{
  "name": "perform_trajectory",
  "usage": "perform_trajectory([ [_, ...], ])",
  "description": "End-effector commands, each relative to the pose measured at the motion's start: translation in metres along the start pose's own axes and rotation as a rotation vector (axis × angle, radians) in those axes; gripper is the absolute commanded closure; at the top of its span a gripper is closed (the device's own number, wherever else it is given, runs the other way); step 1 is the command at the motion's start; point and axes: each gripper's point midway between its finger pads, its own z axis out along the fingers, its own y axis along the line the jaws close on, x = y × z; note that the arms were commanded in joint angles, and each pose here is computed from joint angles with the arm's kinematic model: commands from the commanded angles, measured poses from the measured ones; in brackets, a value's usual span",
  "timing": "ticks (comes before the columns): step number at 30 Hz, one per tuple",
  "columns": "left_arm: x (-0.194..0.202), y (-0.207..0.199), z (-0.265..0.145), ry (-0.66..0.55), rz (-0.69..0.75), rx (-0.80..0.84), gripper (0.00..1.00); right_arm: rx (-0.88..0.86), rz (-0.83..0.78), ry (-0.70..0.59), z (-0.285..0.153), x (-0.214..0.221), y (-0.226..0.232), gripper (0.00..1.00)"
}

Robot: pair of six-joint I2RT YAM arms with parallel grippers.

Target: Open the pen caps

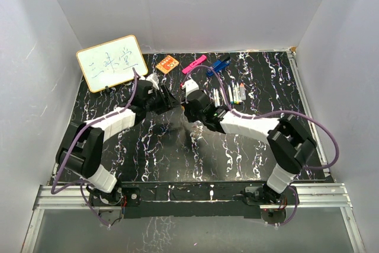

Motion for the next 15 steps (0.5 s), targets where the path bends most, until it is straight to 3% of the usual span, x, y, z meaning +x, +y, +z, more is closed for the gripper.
perform_trajectory([
  [1, -0.019, -0.029, 0.005, -0.051, 0.004, 0.072, 0.48, -0.046, 0.005, -0.136, -0.018, -0.038, 0.007, 1.00],
  [15, -0.012, -0.057, 0.010, -0.045, -0.001, 0.136, 0.48, -0.059, 0.015, -0.199, -0.033, -0.053, 0.008, 1.00],
])
